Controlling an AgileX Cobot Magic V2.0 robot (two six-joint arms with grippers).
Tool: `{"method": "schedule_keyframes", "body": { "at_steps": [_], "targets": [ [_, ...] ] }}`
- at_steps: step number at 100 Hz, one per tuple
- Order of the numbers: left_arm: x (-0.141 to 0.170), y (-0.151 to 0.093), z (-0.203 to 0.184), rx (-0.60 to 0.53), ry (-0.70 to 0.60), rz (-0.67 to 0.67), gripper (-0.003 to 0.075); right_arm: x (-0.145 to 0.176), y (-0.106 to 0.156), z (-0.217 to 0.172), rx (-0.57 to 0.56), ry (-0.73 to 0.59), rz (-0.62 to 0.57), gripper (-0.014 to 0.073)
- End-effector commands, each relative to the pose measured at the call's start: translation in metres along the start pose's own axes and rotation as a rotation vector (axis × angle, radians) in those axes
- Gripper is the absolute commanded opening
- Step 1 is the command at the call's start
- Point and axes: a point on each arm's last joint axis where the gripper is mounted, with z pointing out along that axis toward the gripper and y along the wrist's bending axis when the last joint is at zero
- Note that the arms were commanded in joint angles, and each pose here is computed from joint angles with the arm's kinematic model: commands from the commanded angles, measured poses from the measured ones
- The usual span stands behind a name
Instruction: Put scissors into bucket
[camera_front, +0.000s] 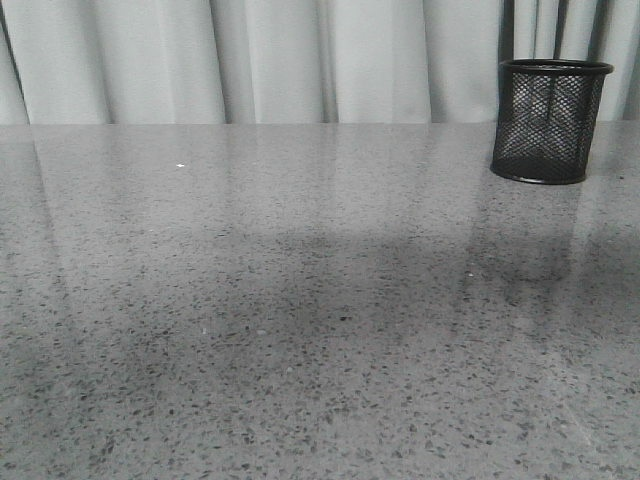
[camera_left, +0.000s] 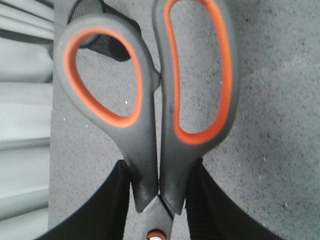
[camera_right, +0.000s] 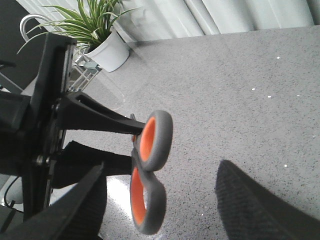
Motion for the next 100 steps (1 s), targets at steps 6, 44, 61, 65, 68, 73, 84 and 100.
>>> {"method": "schedule_keyframes", "body": {
  "at_steps": [6, 44, 61, 65, 68, 73, 84, 100],
  "targets": [
    [-0.010, 0.008, -0.023, -0.107, -0.128, -0.019, -0.0020, -0.012, 0.008, 0.001, -0.072, -0.049, 0.013, 0.0423],
    [-0.016, 0.011, -0.016, -0.130, -0.166, -0.024, -0.0020, -0.014, 0.001, 0.009, -0.121, -0.035, 0.036, 0.0410],
    [-0.020, 0.012, -0.015, -0.137, -0.203, -0.032, -0.0020, -0.014, -0.004, 0.013, -0.123, -0.018, 0.049, 0.0347],
    [-0.020, 0.012, -0.015, -0.138, -0.206, -0.032, -0.0020, -0.014, -0.004, 0.013, -0.123, -0.018, 0.049, 0.0302],
    [-0.020, 0.012, -0.015, -0.140, -0.207, -0.032, -0.0020, -0.014, -0.004, 0.013, -0.123, -0.018, 0.049, 0.0263],
    [-0.021, 0.012, -0.015, -0.144, -0.213, -0.032, -0.0020, -0.014, -0.004, 0.013, -0.123, -0.018, 0.047, 0.0182],
    [-0.021, 0.012, -0.015, -0.141, -0.209, -0.032, 0.0011, -0.013, -0.005, 0.013, -0.113, -0.011, 0.040, -0.0031],
    [-0.017, 0.012, -0.015, -0.130, -0.179, -0.030, 0.0286, -0.012, -0.005, 0.013, -0.113, 0.000, 0.036, -0.0058]
  ]
}}
